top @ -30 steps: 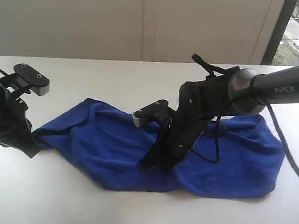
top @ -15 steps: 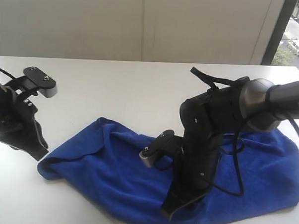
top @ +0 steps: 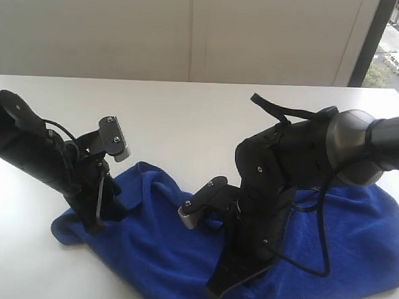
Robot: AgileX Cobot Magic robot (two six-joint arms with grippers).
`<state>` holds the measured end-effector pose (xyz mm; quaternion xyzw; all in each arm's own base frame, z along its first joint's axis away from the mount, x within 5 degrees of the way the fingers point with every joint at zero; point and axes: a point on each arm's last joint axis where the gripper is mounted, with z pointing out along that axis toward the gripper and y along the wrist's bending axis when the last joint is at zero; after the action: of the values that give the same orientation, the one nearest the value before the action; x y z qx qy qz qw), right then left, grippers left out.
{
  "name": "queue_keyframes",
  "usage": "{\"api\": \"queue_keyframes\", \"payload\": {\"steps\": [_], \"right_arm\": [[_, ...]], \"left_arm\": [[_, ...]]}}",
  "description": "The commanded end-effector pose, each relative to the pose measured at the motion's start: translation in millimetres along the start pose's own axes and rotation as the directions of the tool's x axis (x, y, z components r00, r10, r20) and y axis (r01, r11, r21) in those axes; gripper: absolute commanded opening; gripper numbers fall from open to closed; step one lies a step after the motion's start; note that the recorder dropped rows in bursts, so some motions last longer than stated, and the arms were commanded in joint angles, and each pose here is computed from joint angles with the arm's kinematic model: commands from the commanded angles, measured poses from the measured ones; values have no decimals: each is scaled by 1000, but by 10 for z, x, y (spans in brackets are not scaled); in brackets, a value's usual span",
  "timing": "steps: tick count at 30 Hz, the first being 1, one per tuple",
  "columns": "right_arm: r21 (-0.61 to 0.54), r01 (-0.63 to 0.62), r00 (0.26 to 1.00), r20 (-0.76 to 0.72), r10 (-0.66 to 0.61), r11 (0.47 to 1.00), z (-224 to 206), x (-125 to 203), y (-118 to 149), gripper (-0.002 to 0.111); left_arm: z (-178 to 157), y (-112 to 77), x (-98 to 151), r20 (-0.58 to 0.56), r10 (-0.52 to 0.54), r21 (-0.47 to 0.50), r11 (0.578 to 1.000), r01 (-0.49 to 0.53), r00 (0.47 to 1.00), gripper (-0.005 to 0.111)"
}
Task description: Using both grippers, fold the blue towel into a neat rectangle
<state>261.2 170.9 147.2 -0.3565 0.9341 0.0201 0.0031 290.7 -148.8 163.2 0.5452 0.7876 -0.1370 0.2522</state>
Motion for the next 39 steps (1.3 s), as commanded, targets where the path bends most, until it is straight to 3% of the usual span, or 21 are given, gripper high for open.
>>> {"api": "queue_keyframes", "payload": {"steps": [1,4,10,20,26,32,39], "right_arm": [[7,-15,1000,24,15,1000,-13,-7,-8,0],[9,-15,999,38,15,1000,-4,-23,-11,0],[8,-16,999,31,15,1000,16,-1,-9,0],[9,-16,999,34,16,1000,24,3,-9,0],[10,-16,999,39,16,1000,24,-1,-9,0],[10,-16,999,40,16,1000,24,-2,-10,0],[15,-19,997,73,18,1000,-34,-24,-11,0]], "left_arm": [[75,-7,-55,93,-25,11,1000,24,995,56],[141,-31,-78,136,8,40,999,-14,991,55],[212,-36,-121,102,61,-53,997,-55,993,55],[287,-14,-86,70,74,-84,994,-68,995,49],[325,3,-52,48,84,-96,992,-79,995,36],[327,-23,-59,58,78,-66,995,-74,995,0],[22,8,-219,112,118,-169,981,-98,987,0]]}}
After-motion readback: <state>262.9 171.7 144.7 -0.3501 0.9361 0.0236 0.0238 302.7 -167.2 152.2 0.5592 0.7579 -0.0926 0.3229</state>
